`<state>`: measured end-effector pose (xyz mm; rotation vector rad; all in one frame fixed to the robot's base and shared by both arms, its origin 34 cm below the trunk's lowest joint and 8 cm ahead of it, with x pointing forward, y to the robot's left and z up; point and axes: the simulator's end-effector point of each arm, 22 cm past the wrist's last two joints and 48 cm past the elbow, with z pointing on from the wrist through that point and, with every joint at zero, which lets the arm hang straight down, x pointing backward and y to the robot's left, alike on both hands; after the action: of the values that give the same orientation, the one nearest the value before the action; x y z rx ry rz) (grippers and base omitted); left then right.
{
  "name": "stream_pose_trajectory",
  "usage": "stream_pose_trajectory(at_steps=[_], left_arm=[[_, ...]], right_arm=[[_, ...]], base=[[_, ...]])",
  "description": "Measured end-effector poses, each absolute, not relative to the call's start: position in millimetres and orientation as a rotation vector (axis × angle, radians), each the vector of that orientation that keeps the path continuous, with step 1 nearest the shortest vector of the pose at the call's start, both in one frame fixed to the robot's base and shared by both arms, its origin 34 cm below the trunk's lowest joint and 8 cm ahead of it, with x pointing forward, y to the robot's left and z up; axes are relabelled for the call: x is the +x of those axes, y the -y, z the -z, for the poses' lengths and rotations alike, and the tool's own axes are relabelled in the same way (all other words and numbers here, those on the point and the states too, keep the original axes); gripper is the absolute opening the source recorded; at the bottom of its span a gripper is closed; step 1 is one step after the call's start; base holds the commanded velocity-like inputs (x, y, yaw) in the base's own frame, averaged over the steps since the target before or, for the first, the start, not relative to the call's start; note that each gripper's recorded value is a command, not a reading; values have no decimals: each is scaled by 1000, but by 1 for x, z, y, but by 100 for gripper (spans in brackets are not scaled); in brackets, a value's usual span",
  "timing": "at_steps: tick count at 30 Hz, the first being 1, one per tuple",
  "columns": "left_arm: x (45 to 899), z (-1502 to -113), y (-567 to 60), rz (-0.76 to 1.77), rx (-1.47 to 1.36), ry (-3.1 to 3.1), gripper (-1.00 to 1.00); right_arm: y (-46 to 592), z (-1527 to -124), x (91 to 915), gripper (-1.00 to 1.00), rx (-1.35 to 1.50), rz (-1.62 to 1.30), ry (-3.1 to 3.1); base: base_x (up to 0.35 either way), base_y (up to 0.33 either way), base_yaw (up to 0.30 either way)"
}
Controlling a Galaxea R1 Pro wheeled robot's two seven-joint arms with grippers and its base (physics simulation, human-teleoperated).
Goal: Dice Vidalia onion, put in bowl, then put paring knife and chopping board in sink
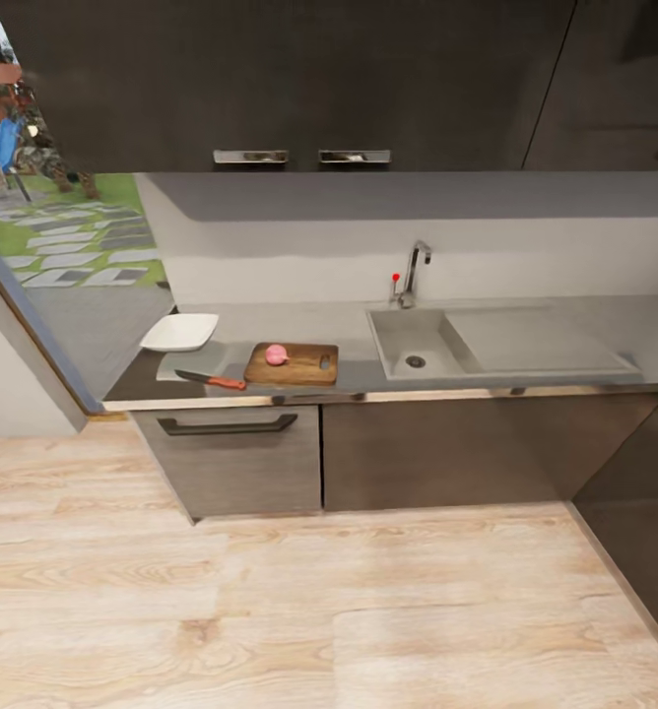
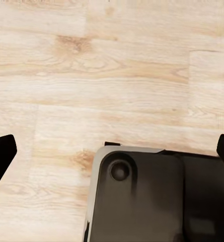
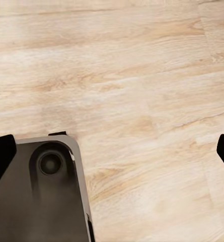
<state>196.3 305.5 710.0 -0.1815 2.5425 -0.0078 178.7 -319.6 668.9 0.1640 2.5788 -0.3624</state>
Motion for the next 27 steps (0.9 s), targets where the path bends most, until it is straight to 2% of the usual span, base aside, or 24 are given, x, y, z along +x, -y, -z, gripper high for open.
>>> stream_pose_trajectory(at_steps=[17,27], left_arm=[[203,-712,-306,10,-182,-2518,100],[206,-713,-306,10,-181,-2508,100]], right_arm=[[320,-671,187,100,167,359,-2554],[320,-672,191,100,169,357,-2541]], base=[[89,145,152],[27,26,214]])
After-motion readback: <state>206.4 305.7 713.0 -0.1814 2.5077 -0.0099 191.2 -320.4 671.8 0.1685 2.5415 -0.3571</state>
